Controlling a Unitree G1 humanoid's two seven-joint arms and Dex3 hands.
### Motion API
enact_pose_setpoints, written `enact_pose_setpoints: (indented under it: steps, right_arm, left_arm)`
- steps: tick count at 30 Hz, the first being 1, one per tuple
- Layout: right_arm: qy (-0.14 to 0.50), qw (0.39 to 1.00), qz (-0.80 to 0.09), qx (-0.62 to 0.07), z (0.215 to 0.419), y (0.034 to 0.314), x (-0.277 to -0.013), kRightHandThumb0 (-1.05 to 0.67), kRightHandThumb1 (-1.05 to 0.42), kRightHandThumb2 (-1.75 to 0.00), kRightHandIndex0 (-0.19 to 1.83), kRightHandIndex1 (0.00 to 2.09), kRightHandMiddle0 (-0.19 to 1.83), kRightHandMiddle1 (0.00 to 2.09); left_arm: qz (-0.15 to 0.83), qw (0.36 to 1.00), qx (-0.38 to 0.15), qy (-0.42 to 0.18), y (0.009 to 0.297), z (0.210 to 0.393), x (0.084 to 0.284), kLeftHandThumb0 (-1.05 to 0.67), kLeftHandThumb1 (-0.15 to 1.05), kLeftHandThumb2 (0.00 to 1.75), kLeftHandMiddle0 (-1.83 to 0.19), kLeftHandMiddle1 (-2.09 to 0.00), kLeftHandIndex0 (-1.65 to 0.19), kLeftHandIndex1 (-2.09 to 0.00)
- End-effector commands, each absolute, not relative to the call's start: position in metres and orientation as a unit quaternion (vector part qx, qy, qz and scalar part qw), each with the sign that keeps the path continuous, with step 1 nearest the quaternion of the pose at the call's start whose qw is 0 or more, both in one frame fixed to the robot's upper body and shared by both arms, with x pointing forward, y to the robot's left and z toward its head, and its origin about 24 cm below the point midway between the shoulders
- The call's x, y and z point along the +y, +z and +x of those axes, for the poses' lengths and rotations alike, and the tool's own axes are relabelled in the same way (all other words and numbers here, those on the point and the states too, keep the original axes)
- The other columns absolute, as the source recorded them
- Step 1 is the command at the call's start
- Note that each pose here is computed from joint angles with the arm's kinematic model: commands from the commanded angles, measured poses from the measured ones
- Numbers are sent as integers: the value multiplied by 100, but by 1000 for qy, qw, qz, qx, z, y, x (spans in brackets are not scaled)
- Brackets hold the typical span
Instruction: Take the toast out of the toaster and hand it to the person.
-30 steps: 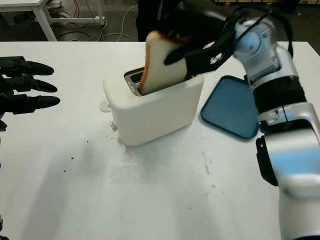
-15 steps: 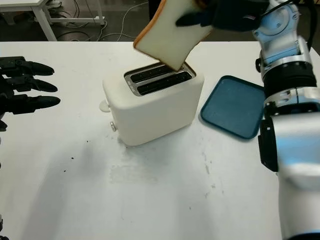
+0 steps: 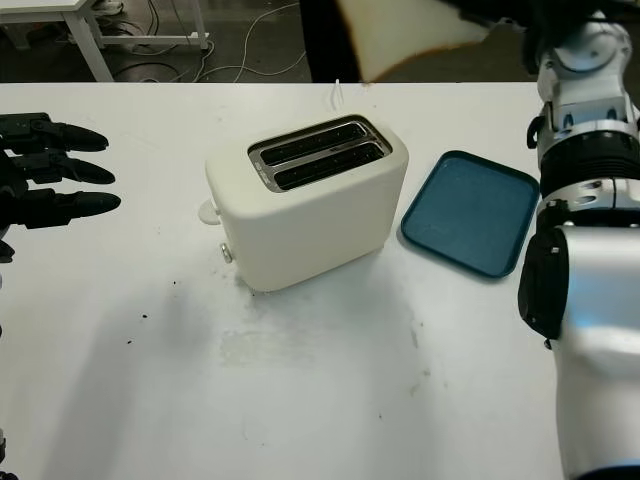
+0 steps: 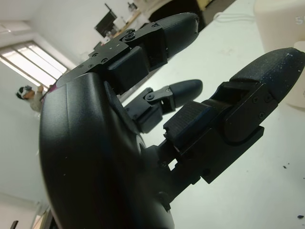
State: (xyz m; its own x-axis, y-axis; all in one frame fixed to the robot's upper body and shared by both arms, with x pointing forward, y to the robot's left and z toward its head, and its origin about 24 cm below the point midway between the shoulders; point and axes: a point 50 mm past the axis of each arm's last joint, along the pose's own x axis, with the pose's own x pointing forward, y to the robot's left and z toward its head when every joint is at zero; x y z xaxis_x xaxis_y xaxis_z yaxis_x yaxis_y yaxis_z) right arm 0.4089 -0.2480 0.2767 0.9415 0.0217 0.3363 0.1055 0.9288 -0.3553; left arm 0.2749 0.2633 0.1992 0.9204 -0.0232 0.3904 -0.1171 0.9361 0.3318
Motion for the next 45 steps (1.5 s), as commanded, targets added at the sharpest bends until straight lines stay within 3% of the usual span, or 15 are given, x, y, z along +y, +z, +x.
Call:
enact_pose_setpoints:
  steps: [1, 9, 14, 21, 29, 30, 32, 34, 37, 38, 39, 40, 42, 45]
  right_arm:
    - [-40, 975, -154, -157, 410, 263, -250, -34, -92, -27, 105, 175, 78, 175]
    - [-108, 976, -115, -148, 411, 230, -248, -35, -92, -26, 109, 175, 85, 175]
    - [-132, 981, -57, -132, 413, 212, -239, -30, -92, -26, 107, 175, 75, 175]
    - [-192, 974, -71, -96, 413, 193, -233, -30, -92, -24, 98, 175, 67, 175]
    - [-235, 960, -112, -106, 406, 171, -232, -21, -92, -20, 94, 175, 64, 173]
    - [-241, 958, -115, -105, 405, 168, -232, -19, -92, -19, 92, 175, 58, 167]
    - [-247, 957, -116, -101, 403, 163, -232, -17, -92, -18, 88, 175, 62, 132]
    - [-255, 954, -119, -101, 402, 159, -232, -16, -92, -15, 86, 175, 54, 142]
    - [-255, 954, -129, -89, 402, 154, -231, -15, -92, -14, 72, 174, 42, 62]
    - [-247, 958, -127, -72, 403, 152, -230, -20, -92, -16, 75, 174, 57, 72]
    - [-239, 959, -137, -65, 404, 151, -229, -23, -92, -22, 87, 174, 69, 132]
    - [-231, 960, -143, -63, 404, 149, -228, -22, -92, -23, 94, 175, 76, 153]
    - [-220, 961, -152, -65, 403, 146, -226, -20, -92, -22, 104, 175, 84, 170]
    - [-208, 963, -160, -64, 401, 139, -223, -21, -92, -21, 108, 175, 86, 174]
  left_arm:
    - [171, 965, -195, 24, 195, 275, 264, -100, 34, 1, -113, -59, -112, -41]
    - [174, 964, -199, 22, 194, 276, 263, -103, 34, 0, -114, -60, -113, -42]
    - [174, 964, -198, 22, 194, 275, 263, -101, 32, 0, -114, -60, -113, -42]
    - [174, 965, -197, 24, 194, 275, 264, -101, 33, 0, -114, -60, -112, -42]
    - [172, 965, -198, 22, 193, 275, 264, -99, 33, 0, -114, -60, -112, -43]
    - [169, 965, -199, 22, 193, 275, 264, -100, 33, 0, -114, -60, -112, -43]
    - [169, 965, -199, 22, 193, 276, 265, -102, 33, 0, -115, -60, -113, -43]
    - [171, 965, -198, 21, 192, 275, 265, -104, 33, 0, -115, -60, -112, -43]
    - [170, 965, -196, 22, 192, 275, 265, -103, 33, 0, -114, -59, -112, -43]
    - [171, 965, -196, 23, 192, 275, 265, -102, 33, 0, -114, -59, -112, -43]
    - [172, 965, -196, 23, 192, 275, 265, -102, 33, 0, -114, -59, -112, -43]
    - [171, 965, -195, 24, 192, 275, 265, -102, 33, 0, -114, -59, -112, -43]
    - [171, 965, -195, 24, 192, 275, 265, -101, 32, 0, -114, -59, -112, -43]
    - [171, 965, -199, 21, 192, 275, 265, -100, 33, 1, -114, -59, -112, -43]
